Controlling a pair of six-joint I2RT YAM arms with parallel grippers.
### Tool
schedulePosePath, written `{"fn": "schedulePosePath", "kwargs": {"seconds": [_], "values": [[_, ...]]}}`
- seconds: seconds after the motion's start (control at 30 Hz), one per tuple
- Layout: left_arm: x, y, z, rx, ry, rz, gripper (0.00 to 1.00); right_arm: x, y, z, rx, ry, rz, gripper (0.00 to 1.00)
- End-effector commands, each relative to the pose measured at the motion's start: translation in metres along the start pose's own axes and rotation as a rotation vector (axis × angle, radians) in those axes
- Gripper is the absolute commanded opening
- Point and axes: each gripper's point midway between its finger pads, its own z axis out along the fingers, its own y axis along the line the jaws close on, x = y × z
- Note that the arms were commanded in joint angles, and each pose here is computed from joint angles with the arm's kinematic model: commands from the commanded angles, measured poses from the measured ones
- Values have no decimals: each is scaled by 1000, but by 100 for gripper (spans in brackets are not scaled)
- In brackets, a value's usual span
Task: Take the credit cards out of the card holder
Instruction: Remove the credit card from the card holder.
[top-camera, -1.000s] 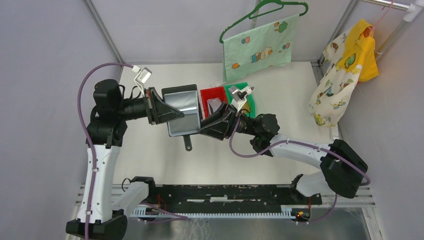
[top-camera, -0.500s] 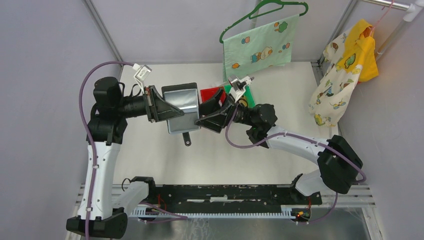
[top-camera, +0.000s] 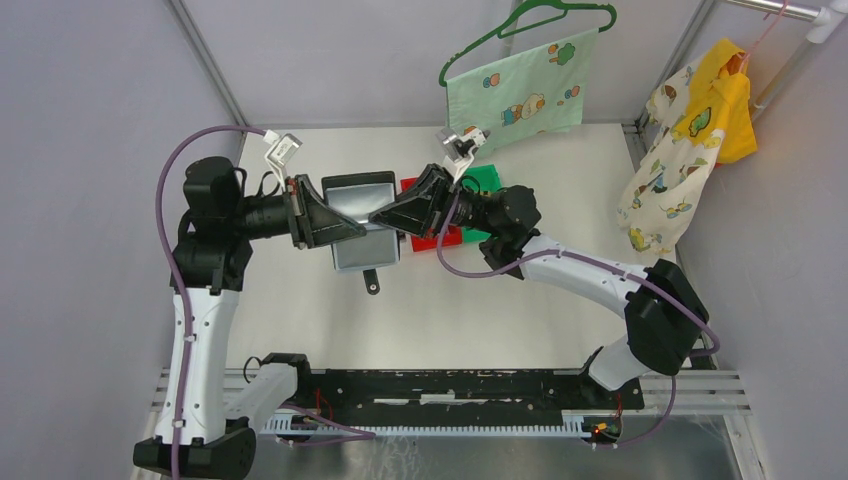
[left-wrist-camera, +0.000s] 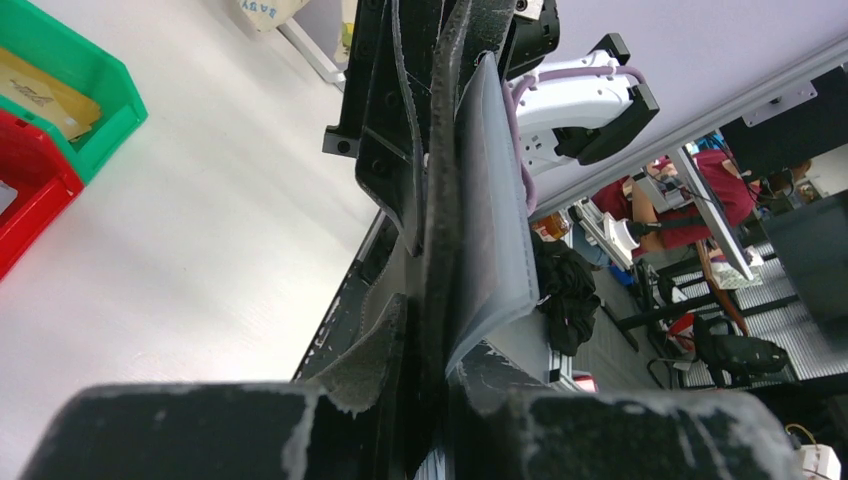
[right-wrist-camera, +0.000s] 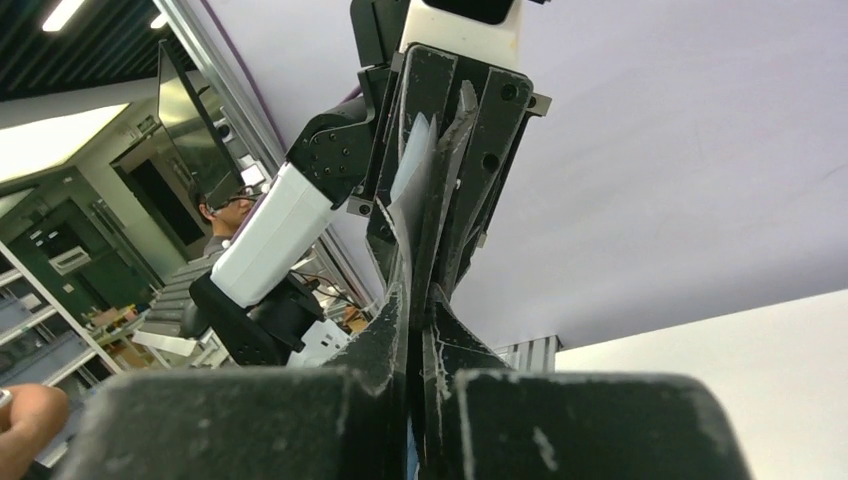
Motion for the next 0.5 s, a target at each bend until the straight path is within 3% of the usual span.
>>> {"fn": "schedulePosePath", "kwargs": {"seconds": [0.0,0.27,0.47], "values": [[3,-9,-3,15,7,67,10,-15,8,10,-6,-24,10,0],[8,-10,-7,-5,-4,197,41,-19,-2,-4,70,-122,114,0],[7,-19,-10,1,-13,289,44,-22,-1,-7,68,-143,143,0]]}}
